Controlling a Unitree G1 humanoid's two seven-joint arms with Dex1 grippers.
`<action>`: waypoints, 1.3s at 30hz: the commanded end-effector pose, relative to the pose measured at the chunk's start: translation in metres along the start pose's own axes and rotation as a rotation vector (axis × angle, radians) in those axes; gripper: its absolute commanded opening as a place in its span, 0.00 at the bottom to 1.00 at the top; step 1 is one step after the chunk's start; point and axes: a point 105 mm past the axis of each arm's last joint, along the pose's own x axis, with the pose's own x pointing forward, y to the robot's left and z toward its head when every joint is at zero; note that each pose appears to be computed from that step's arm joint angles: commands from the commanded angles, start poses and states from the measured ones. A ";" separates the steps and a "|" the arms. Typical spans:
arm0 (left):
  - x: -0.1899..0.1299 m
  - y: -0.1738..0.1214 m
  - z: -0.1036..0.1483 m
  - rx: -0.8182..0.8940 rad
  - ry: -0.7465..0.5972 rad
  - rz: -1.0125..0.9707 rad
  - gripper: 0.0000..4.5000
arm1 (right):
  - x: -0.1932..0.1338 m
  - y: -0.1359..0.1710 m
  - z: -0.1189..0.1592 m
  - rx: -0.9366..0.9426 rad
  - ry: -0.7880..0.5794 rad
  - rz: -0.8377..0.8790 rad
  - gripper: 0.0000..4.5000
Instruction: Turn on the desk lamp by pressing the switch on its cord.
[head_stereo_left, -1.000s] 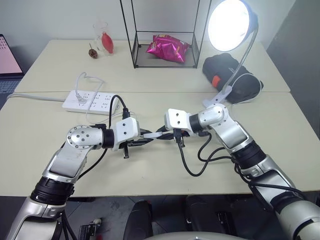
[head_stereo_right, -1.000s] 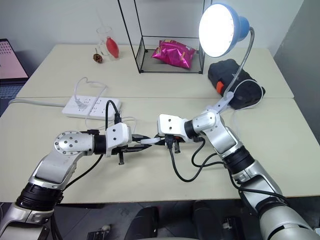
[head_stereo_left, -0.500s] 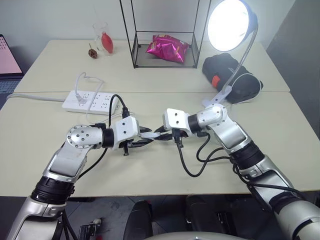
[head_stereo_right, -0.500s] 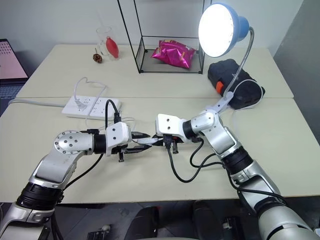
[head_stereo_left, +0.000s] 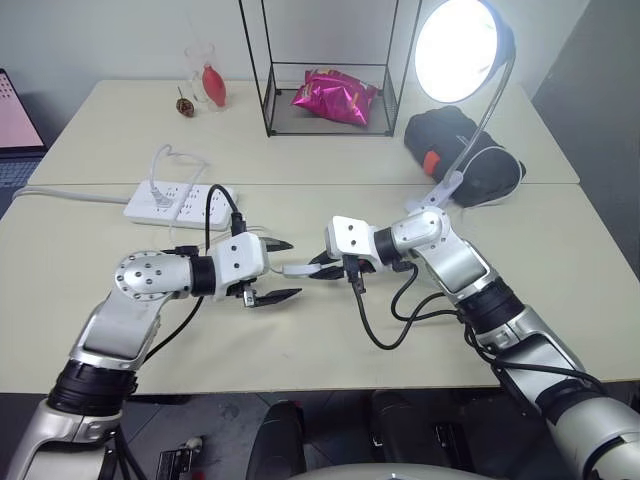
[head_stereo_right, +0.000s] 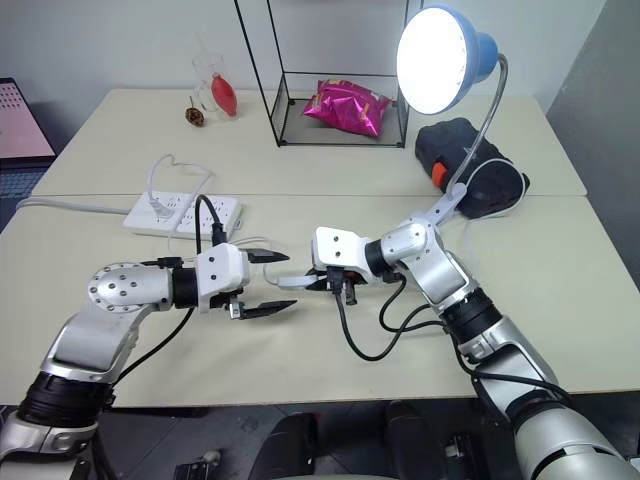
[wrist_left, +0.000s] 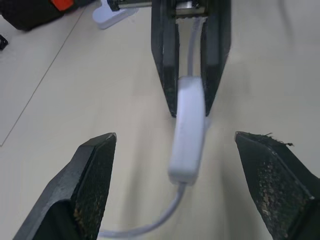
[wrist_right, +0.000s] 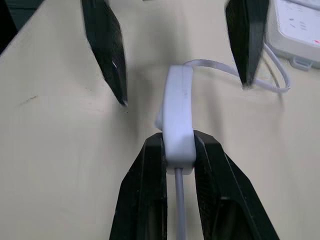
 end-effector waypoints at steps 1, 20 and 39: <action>-0.019 -0.001 0.008 -0.003 0.000 0.016 0.88 | -0.007 -0.018 0.001 -0.045 0.009 -0.049 0.09; -0.037 -0.012 0.002 -0.053 0.040 0.063 0.88 | -0.017 -0.035 -0.041 0.006 0.068 -0.068 0.44; -0.055 -0.017 -0.001 -0.149 0.088 0.134 0.88 | -0.124 0.024 0.011 0.034 -0.029 -0.210 0.94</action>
